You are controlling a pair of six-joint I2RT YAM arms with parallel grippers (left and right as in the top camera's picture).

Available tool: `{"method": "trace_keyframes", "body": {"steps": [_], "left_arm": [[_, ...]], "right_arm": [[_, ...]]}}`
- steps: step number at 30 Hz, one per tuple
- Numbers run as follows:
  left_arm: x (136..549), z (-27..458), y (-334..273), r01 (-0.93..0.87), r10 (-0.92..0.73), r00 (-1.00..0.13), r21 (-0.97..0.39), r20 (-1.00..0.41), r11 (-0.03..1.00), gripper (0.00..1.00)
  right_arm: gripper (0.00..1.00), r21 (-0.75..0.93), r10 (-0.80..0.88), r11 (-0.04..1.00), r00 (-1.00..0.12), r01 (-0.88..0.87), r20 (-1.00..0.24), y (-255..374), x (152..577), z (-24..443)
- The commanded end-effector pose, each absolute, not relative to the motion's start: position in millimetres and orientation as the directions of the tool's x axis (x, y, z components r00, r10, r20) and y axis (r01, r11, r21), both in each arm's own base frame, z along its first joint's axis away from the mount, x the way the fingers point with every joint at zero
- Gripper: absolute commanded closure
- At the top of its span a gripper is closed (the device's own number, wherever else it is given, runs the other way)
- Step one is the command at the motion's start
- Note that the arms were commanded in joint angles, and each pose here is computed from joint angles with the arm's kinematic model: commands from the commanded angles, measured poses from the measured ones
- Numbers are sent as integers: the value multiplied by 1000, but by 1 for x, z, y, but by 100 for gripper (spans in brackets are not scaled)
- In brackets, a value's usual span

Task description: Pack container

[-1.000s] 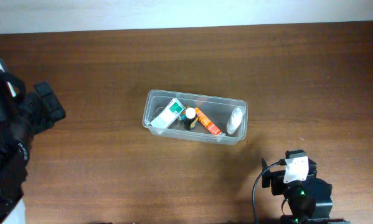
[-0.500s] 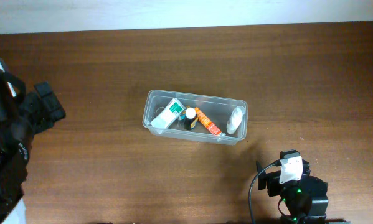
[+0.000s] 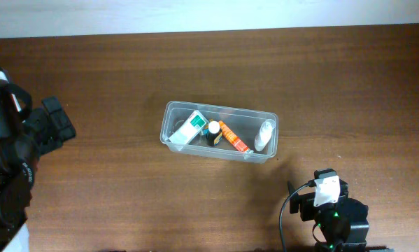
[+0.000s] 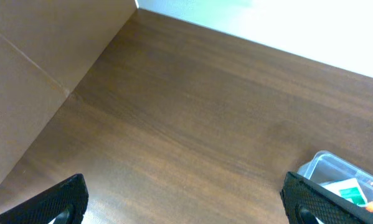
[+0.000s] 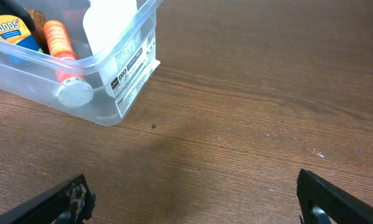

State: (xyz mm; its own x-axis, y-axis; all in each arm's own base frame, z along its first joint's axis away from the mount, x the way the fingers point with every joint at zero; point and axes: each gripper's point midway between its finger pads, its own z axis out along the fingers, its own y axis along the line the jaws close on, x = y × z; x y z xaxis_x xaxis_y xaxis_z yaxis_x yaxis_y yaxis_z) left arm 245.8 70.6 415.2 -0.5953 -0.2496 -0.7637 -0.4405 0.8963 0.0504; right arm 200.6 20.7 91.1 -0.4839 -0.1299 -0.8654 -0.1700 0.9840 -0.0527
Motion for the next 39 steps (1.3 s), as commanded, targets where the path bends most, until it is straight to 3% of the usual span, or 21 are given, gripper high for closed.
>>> {"method": "trace_keyframes", "body": {"steps": [1,6,13,19,28,39], "left_arm": [[241,417,69,-442,-255,-589,41,-767,896,0],[235,413,70,-445,-255,-609,57,-751,894,0],[250,402,67,-430,-247,-522,1,-816,903,0],[270,310,49,-334,-250,-446,-100,-859,937,0],[236,201,32,-259,-253,-439,-149,-862,954,0],[210,130,13,-158,-232,-386,-184,-893,970,0]], "right_arm": [[1,-40,-127,981,-477,-188,-870,25,201,91],[2,-40,-127,981,-477,-188,-870,25,201,91],[2,-40,-127,981,-477,-188,-870,25,201,91],[2,-40,-127,981,-477,-188,-870,25,201,91],[2,-40,-127,981,-477,-188,-870,25,201,91],[2,-40,-127,981,-477,-188,-870,25,201,91]]}}
